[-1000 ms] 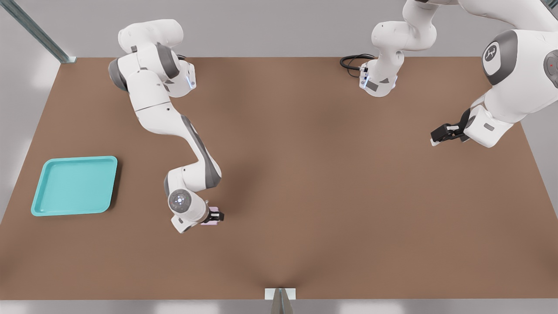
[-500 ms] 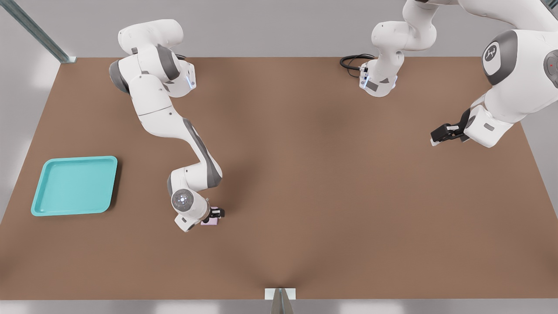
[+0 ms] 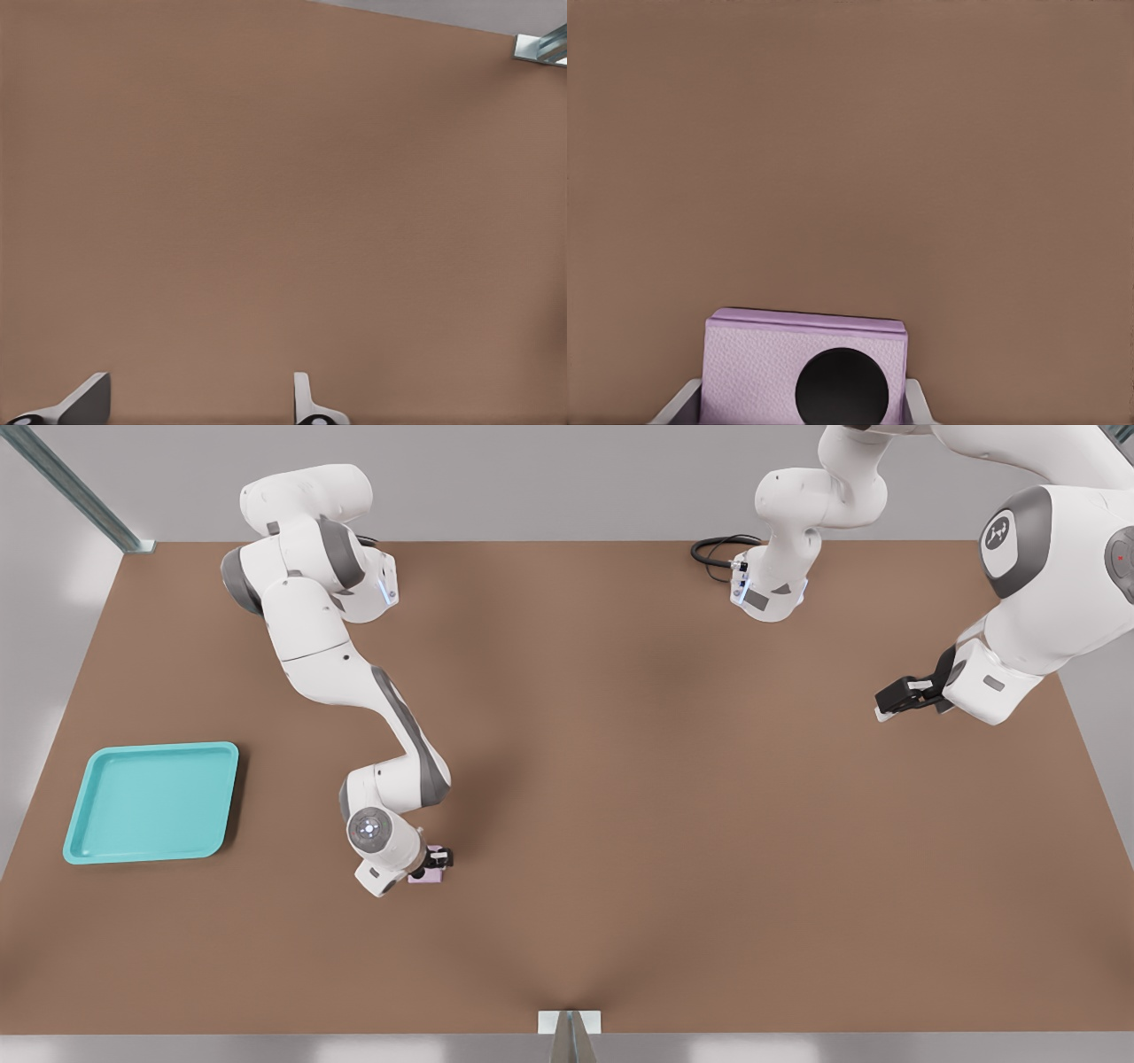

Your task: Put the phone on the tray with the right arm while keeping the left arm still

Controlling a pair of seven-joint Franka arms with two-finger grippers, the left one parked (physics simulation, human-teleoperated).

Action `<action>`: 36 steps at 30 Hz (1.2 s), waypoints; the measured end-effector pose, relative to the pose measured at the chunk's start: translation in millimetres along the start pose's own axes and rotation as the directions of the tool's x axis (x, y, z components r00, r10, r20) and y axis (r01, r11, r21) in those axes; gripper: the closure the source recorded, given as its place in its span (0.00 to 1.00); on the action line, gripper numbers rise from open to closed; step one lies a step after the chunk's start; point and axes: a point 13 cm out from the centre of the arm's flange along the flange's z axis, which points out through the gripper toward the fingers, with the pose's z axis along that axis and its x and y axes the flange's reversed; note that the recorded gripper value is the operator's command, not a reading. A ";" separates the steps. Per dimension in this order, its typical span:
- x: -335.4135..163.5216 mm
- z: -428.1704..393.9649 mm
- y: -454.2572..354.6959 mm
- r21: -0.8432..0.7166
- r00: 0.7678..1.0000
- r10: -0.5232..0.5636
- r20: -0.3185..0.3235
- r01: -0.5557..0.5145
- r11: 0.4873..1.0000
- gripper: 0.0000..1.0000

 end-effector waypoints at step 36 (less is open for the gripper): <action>28.1 -468.8 -187.2 0.185 0.894 -0.267 0.360 0.213 0.960 0.00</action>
